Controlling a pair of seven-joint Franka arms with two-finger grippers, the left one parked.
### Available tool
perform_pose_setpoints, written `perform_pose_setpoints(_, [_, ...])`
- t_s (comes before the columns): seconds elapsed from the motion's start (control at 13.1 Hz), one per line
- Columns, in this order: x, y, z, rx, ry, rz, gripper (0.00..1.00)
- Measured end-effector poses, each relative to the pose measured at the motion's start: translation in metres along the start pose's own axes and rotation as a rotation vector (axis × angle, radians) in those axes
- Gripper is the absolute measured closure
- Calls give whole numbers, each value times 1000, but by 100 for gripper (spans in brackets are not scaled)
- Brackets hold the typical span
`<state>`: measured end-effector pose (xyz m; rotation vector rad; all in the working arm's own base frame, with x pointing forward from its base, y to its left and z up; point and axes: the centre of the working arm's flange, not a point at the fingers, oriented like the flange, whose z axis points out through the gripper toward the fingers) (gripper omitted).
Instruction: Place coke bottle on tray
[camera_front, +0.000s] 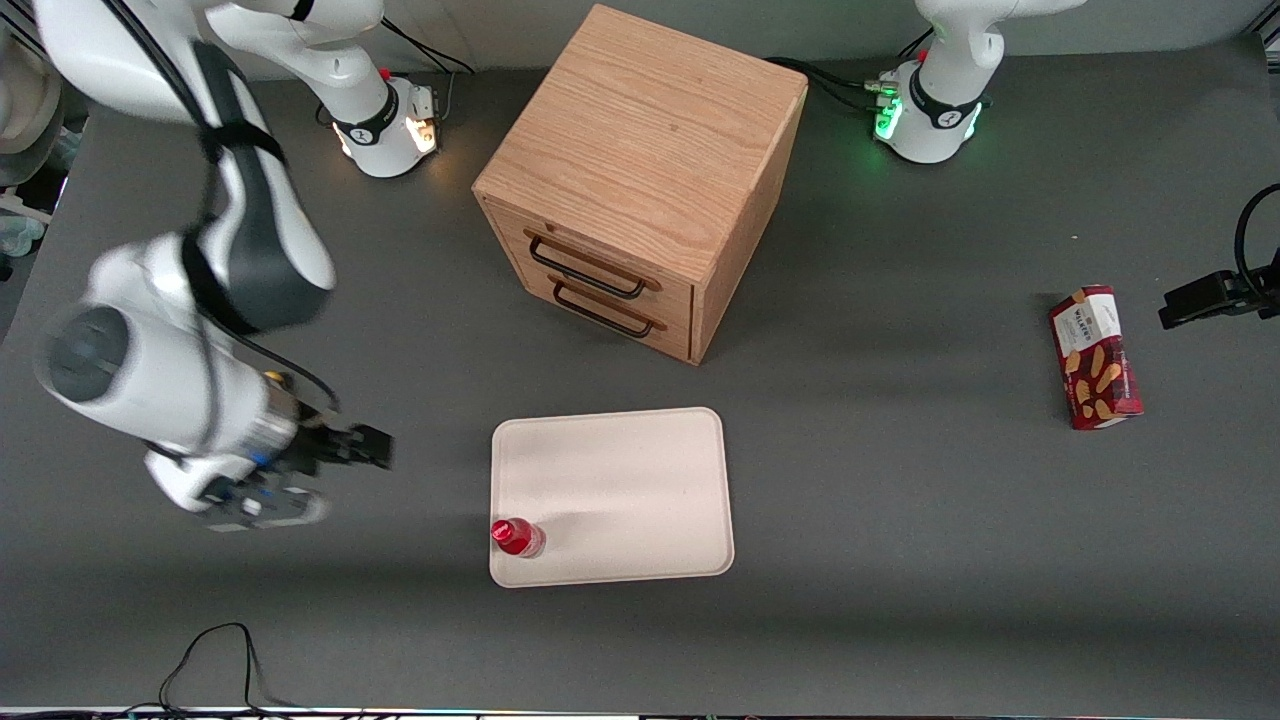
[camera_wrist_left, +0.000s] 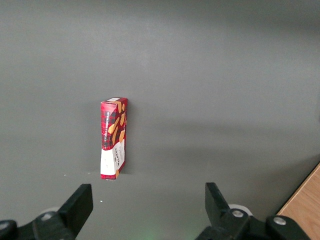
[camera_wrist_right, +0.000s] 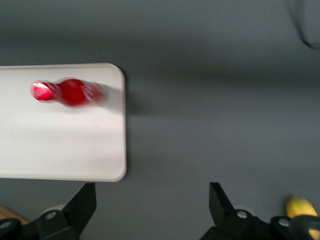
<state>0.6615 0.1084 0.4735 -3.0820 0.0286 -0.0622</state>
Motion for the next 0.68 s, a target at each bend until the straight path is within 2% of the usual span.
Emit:
perform_pose_setpoints(0.23, [-69,64,-50,-4,-31,98,0])
perform_pose_setpoints(0.38, [-105,78,-82,-1,-59,112,0])
perform_pose_setpoints(0.68, [-121,81,-104,-26,-44,103,0])
